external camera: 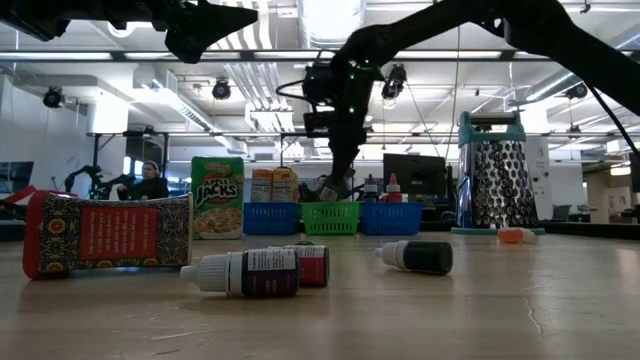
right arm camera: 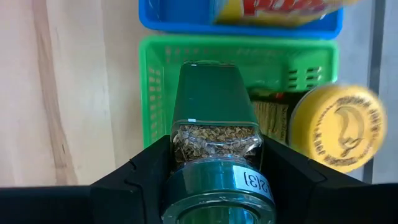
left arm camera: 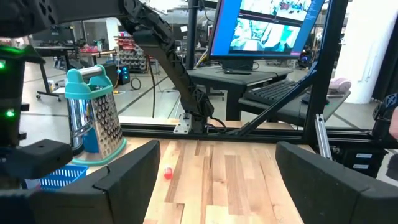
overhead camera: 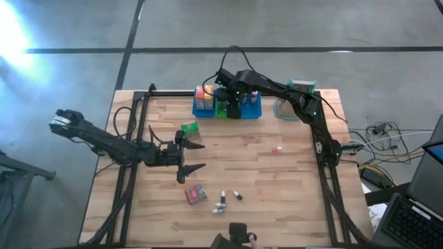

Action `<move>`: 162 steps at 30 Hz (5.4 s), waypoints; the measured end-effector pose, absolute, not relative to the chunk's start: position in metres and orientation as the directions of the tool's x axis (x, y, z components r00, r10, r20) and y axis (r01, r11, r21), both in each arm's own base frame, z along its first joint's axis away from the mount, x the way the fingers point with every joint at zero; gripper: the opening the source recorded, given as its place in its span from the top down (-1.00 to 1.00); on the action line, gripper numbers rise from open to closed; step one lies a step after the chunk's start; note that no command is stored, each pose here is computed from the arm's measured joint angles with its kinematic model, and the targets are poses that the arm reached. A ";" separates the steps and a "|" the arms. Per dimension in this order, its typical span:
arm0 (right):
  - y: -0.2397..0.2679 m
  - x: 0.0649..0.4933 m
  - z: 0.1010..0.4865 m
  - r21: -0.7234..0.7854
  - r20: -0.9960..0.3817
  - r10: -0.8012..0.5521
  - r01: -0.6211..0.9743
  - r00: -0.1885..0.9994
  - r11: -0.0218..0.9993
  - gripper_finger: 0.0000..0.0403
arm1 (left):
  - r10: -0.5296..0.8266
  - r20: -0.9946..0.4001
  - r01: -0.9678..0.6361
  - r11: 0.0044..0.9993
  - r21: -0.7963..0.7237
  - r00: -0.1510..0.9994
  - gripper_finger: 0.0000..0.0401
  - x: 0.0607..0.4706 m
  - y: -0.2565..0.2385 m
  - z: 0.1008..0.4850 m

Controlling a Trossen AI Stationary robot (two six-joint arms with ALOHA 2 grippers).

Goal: Pick & Place Kitchen Items
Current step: Put the green seasoning bottle into the green bin

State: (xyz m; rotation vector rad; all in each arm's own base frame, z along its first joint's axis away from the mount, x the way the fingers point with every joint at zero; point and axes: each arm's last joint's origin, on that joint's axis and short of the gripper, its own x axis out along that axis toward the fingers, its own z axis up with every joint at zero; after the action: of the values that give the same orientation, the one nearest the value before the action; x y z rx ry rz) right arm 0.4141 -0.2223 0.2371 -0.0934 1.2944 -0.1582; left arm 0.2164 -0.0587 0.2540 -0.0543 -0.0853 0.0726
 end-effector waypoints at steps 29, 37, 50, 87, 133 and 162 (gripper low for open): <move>-0.236 0.396 0.216 -0.110 -0.977 -0.124 0.088 0.176 0.990 0.02 | 0.075 0.082 -0.070 0.996 -0.057 0.994 -0.62 0.216 -0.059 0.254; -0.229 0.399 0.216 -0.102 -0.980 -0.108 0.048 0.165 0.994 0.00 | 0.075 0.082 -0.070 0.996 -0.057 0.994 -0.62 0.216 -0.059 0.254; -0.220 0.402 0.215 -0.098 -0.983 -0.103 0.042 0.154 0.994 -0.18 | 0.075 0.082 -0.070 0.996 -0.057 0.994 -0.62 0.216 -0.059 0.254; -0.214 0.411 0.270 -0.204 -0.950 -0.206 0.033 0.236 0.978 0.66 | 0.075 0.060 -0.072 0.996 -0.050 0.995 -0.62 0.217 -0.059 0.252; -0.227 0.357 0.257 0.094 -0.985 0.098 -0.035 0.140 0.995 0.17 | 0.084 0.043 -0.084 0.996 -0.003 0.996 -0.62 0.201 -0.054 0.261; -0.267 0.331 0.264 0.129 -0.907 0.133 -0.037 0.400 0.991 0.10 | 0.232 0.035 -0.234 0.971 0.043 0.972 -0.62 0.201 -0.049 0.261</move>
State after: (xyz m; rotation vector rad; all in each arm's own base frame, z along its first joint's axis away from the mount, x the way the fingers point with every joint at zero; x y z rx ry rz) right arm 0.3313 -0.2672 0.2635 0.0926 1.1552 0.1077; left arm 0.2009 -0.0486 0.2610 0.0472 -0.0302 0.2355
